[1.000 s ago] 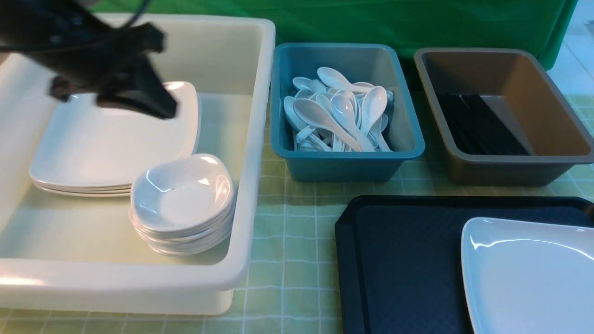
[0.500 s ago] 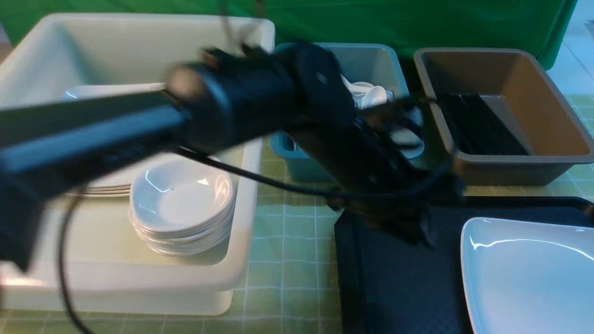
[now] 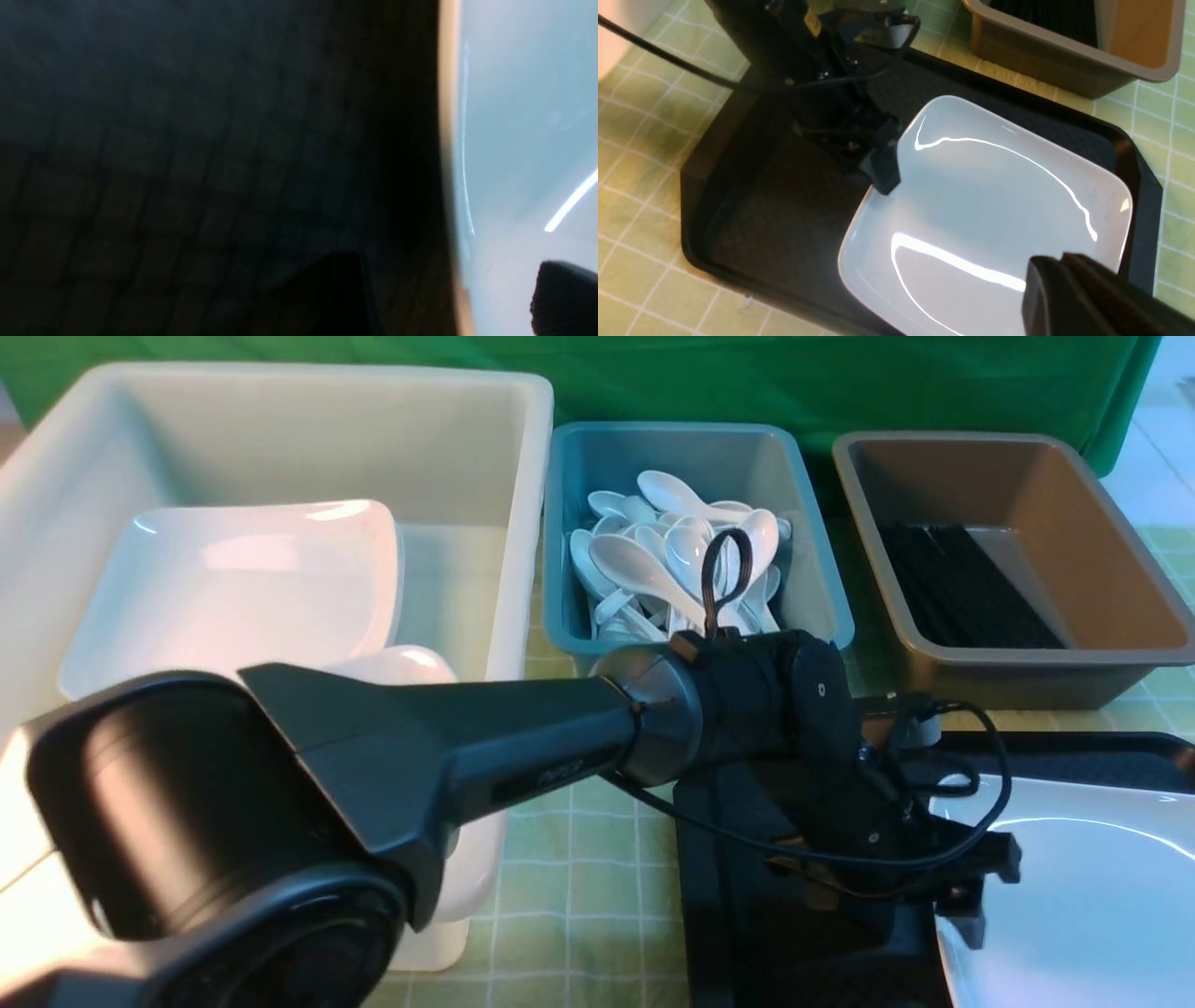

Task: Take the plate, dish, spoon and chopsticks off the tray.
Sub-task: Use the left arm to grab a plate from the dinner plate

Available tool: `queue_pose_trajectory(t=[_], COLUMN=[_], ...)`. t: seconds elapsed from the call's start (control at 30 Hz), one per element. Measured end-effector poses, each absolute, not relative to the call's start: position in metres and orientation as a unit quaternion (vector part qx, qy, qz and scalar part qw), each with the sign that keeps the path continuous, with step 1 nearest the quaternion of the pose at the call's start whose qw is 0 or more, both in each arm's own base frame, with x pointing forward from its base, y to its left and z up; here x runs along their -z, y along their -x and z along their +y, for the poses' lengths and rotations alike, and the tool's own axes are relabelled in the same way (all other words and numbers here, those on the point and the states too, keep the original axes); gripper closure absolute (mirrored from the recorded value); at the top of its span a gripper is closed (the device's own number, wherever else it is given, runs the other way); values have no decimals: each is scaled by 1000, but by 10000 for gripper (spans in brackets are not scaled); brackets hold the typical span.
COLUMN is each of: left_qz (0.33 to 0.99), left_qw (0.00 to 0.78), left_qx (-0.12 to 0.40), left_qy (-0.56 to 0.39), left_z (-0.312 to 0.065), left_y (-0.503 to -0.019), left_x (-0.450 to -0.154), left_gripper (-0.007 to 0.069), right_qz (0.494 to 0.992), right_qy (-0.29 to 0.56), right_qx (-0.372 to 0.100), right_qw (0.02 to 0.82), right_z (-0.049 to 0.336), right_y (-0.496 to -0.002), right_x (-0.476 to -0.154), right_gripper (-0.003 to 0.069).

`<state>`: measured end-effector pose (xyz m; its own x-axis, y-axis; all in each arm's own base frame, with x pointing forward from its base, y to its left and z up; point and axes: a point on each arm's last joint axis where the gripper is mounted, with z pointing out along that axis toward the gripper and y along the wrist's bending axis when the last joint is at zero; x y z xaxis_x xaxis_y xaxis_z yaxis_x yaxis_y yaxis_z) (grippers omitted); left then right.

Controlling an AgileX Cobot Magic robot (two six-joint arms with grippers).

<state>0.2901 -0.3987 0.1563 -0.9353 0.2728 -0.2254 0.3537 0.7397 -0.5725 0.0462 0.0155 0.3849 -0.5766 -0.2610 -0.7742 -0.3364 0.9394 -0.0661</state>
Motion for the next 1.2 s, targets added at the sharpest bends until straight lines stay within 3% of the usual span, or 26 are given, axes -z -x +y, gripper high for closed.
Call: queue_pose_trajectory(t=[0.27, 0.47, 0.57, 0.63, 0.67, 0.7, 0.83, 0.97, 1.07, 1.17, 1.2], left_qz=[920, 917, 916, 916, 916, 916, 917, 913, 904, 890, 890], left_qw=[97, 113, 123, 123, 122, 121, 112, 123, 150, 199, 204], left_qx=[349, 356, 361, 364, 364, 364, 362, 356, 356, 356, 355], left_qy=[-149, -137, -124, -116, -116, -114, -123, -160, -181, -201, -199], left_z=[-416, -421, -424, -425, -425, -424, -422, -410, -389, -350, -345], left_y=[-285, -285, -287, -287, -287, -288, -286, -288, -294, -300, -302], left_x=[-152, -147, -142, -139, -139, -138, -143, -178, -223, -290, -294], left_gripper=[167, 240, 354, 477, 490, 571, 603, 603, 615, 612, 612], right_qz=[886, 886, 885, 885, 885, 885, 885, 885, 885, 885, 885], right_qy=[168, 168, 168, 168, 168, 168, 168, 169, 170, 170, 170], right_qx=[-44, -44, -44, -44, -44, -44, -44, -44, -43, -43, -43], right_qw=[430, 430, 431, 431, 431, 431, 431, 432, 432, 432, 432], right_z=[16, 16, 16, 16, 16, 16, 16, 16, 16, 16, 16], right_y=[-46, -46, -47, -47, -47, -47, -47, -47, -47, -47, -47], right_x=[-385, -385, -385, -385, -385, -385, -385, -385, -385, -385, -385], right_gripper=[636, 627, 624, 622, 622, 618, 608, 601, 595, 589, 589])
